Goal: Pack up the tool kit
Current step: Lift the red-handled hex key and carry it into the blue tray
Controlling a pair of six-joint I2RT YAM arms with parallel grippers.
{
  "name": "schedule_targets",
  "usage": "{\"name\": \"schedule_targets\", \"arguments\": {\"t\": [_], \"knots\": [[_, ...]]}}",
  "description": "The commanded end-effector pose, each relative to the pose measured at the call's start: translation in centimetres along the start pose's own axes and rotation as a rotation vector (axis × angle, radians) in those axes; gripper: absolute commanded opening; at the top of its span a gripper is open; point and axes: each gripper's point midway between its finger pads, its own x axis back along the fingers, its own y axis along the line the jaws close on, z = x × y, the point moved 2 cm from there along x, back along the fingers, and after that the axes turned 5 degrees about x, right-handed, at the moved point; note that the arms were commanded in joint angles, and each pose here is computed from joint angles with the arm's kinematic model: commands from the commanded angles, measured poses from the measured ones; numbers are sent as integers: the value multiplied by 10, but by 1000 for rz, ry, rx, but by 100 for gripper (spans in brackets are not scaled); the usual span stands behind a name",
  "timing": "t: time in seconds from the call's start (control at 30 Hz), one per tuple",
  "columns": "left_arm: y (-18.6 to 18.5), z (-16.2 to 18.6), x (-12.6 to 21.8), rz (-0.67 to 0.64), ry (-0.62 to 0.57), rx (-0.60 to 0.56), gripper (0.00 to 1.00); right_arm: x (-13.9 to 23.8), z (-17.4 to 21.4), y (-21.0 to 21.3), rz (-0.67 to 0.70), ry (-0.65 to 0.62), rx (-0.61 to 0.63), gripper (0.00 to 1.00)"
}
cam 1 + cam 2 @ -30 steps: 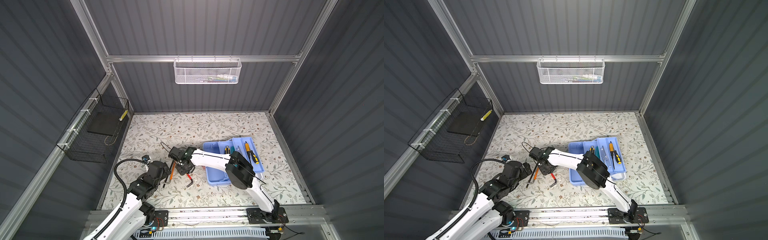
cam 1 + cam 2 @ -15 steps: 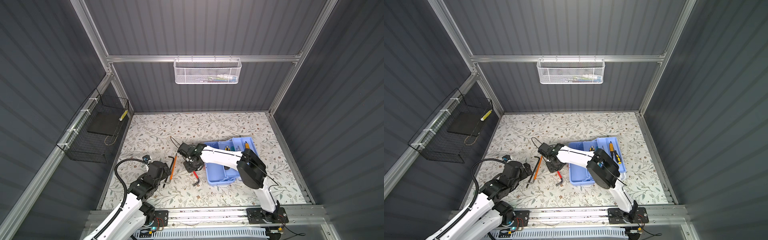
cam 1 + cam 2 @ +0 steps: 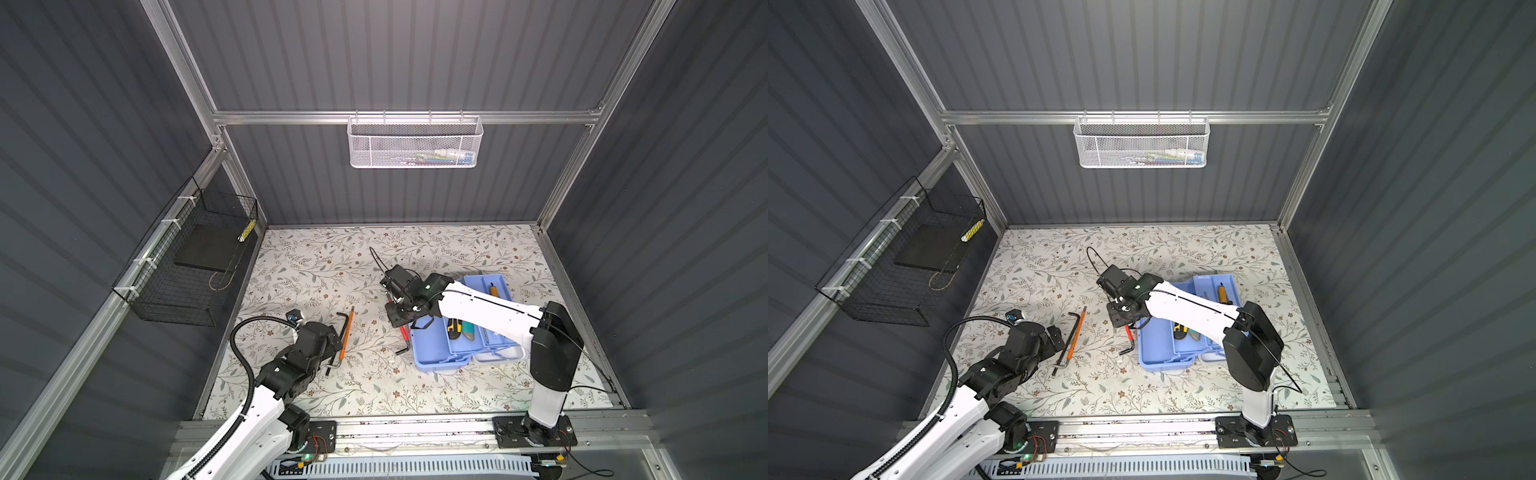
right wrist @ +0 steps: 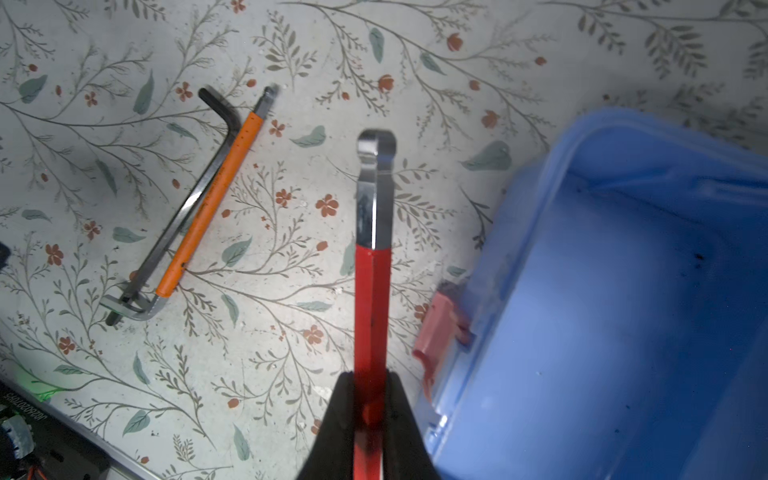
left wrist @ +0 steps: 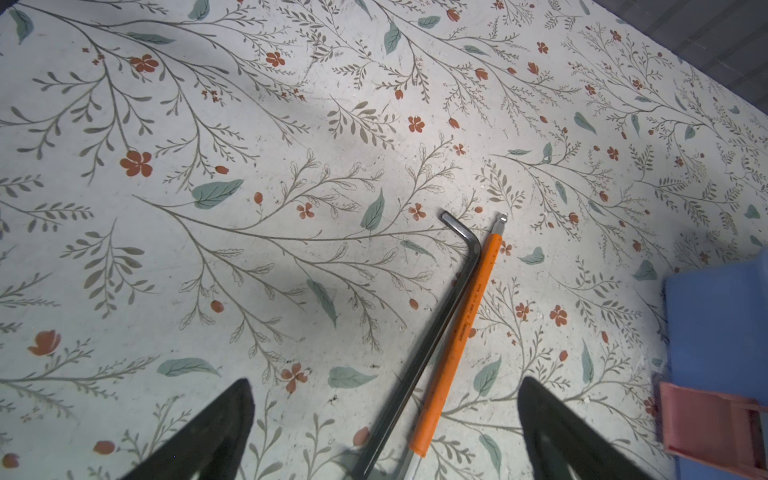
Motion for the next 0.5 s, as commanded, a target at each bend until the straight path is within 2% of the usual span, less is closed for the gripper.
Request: {"name": "schedule_targets", "arguments": {"t": [0.0,0.2,0.47], "knots": [[-5,-2,0,14,0,-29,99,15,1,-20,43,-33,-53,0],[-7,0,-4,17,9,-33,100,18,12,-43,87,-37,-100,0],[-7,-1,-3,18,8,-36,100,0,31,-69,146,29,-138,0]]}}
